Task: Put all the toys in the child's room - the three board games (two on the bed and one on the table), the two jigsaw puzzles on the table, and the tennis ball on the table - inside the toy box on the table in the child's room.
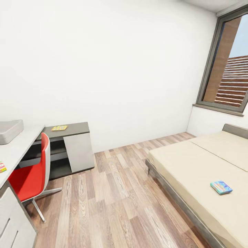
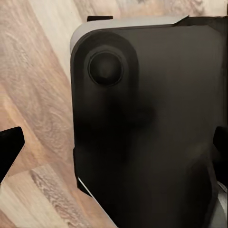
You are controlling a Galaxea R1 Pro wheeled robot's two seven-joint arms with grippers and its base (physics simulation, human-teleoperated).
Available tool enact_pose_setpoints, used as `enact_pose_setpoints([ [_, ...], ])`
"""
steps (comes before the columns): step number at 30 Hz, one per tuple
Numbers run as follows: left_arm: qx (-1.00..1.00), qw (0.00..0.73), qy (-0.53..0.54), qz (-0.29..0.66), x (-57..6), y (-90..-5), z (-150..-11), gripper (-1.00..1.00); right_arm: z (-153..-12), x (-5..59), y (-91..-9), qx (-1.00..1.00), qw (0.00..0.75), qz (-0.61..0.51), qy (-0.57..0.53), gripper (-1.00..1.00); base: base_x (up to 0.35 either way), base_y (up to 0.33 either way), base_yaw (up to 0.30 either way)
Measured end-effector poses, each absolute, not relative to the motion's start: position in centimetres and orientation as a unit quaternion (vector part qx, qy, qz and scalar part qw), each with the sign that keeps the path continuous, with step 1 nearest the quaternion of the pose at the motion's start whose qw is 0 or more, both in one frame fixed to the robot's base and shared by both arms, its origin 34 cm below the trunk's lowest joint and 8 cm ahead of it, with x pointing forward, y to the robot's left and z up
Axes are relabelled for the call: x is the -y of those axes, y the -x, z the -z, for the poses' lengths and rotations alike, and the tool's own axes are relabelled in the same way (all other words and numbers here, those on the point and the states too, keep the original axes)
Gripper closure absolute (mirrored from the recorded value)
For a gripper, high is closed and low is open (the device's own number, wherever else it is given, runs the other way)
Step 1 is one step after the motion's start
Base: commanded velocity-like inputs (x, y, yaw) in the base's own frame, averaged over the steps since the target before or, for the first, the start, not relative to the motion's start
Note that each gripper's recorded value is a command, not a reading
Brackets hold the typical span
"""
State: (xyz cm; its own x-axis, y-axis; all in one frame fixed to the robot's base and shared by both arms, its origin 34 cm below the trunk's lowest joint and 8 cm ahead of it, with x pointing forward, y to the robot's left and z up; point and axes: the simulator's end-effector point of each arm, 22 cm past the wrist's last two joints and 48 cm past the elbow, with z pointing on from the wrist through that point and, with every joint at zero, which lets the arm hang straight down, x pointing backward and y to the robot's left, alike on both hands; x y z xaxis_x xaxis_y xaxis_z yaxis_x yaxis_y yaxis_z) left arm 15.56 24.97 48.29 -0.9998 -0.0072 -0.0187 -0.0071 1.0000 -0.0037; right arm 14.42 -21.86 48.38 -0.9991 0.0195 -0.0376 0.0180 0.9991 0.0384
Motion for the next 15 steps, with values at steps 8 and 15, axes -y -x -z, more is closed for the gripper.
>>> enact_pose_setpoints([
  [8, -0.999, 0.044, 0.006, 0.003, -25.0, -19.8, -49.7, -1.00, -49.9, 21.3, -20.3, -0.997, 0.077, -0.024, -0.012, -1.00, 0.000, 0.000, 0.000],
  [15, -0.999, 0.053, 0.006, 0.002, -25.2, -24.1, -51.2, -1.00, -51.6, 21.4, -25.1, -0.994, 0.103, -0.024, -0.012, -1.00, 0.000, 0.000, 0.000],
])
